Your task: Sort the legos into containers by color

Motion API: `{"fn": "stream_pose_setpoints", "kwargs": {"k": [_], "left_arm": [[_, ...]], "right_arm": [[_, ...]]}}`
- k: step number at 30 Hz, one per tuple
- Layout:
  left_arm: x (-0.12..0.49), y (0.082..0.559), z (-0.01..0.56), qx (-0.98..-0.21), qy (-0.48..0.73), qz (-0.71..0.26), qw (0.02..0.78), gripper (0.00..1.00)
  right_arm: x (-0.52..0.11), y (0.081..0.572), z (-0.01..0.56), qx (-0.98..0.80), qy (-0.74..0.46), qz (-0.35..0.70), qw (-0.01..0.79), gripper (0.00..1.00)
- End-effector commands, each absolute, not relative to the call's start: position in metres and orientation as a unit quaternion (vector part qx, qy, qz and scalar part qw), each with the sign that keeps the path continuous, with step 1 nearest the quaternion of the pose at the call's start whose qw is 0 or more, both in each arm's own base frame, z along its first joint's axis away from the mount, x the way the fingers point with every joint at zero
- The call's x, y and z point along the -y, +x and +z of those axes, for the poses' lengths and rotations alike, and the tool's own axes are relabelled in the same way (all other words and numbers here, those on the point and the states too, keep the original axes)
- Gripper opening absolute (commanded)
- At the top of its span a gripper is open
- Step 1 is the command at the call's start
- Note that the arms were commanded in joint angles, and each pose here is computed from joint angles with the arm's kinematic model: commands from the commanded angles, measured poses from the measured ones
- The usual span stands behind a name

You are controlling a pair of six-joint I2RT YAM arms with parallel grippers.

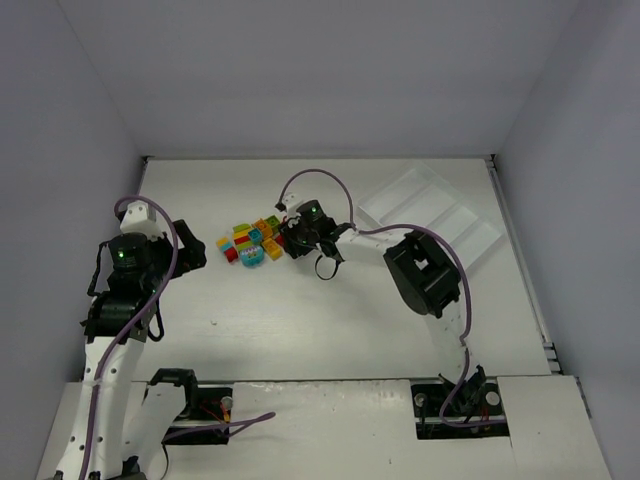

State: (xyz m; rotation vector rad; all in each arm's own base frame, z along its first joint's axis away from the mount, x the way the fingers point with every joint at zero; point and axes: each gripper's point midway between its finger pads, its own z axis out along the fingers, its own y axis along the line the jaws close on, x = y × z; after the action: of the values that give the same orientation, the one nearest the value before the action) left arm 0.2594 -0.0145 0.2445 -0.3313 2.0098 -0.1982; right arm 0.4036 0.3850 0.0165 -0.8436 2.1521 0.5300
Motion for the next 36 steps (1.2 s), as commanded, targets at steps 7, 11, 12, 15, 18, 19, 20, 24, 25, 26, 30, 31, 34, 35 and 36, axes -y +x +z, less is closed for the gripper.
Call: {"fn": "stream_pose_setpoints", "kwargs": {"k": [7,11,12,15,18,19,20,24,25,26,30,31,34,35,36], "left_arm": [[0.015,0.27,0.266,-0.816,-0.139,-0.095,0.552,0.92],[0.017,0.27,0.266,-0.817,-0.137,-0.098,0.551,0.92],[0.017,0.271,0.266,-0.818,-0.137,-0.098,0.55,0.92],[0.018,0.27,0.267,-0.817,-0.136,-0.102,0.551,0.92],[0.019,0.27,0.267,-0.817,-0.136,-0.103,0.551,0.92],[0.019,0.27,0.267,-0.817,-0.136,-0.103,0.551,0.92],[0.019,0.27,0.267,-0.817,-0.136,-0.104,0.55,0.92],[0.019,0.269,0.267,-0.817,-0.136,-0.105,0.551,0.92],[0.019,0.269,0.267,-0.817,-0.136,-0.106,0.551,0.92],[0.02,0.269,0.267,-0.817,-0.136,-0.107,0.55,0.92],[0.02,0.269,0.266,-0.818,-0.136,-0.108,0.548,0.93],[0.021,0.269,0.266,-0.818,-0.135,-0.109,0.549,0.92],[0.022,0.269,0.266,-0.818,-0.134,-0.112,0.547,0.92],[0.021,0.269,0.267,-0.817,-0.135,-0.111,0.549,0.92],[0.022,0.269,0.266,-0.817,-0.135,-0.112,0.549,0.92]], "right_arm": [[-0.33,0.397,0.065,-0.852,-0.267,0.133,0.43,0.0],[-0.265,0.405,0.106,-0.866,-0.151,0.086,0.47,0.0],[-0.25,0.406,0.109,-0.869,-0.13,0.077,0.472,0.0],[-0.186,0.406,0.126,-0.874,-0.04,0.051,0.481,0.0],[-0.131,0.4,0.139,-0.872,0.035,0.03,0.488,0.0],[-0.099,0.398,0.135,-0.875,0.067,0.009,0.479,0.0],[-0.081,0.398,0.137,-0.873,0.09,0.001,0.478,0.0],[-0.005,0.388,0.14,-0.86,0.195,-0.041,0.469,0.0],[0.007,0.385,0.137,-0.859,0.216,-0.046,0.462,0.0],[0.03,0.382,0.133,-0.855,0.244,-0.058,0.454,0.0],[0.066,0.374,0.114,-0.854,0.294,-0.065,0.425,0.0],[0.071,0.373,0.111,-0.853,0.302,-0.066,0.421,0.0],[0.081,0.372,0.097,-0.857,0.316,-0.065,0.402,0.0],[0.083,0.372,0.092,-0.858,0.322,-0.065,0.395,0.0],[0.084,0.371,0.089,-0.858,0.326,-0.067,0.391,0.02]]}}
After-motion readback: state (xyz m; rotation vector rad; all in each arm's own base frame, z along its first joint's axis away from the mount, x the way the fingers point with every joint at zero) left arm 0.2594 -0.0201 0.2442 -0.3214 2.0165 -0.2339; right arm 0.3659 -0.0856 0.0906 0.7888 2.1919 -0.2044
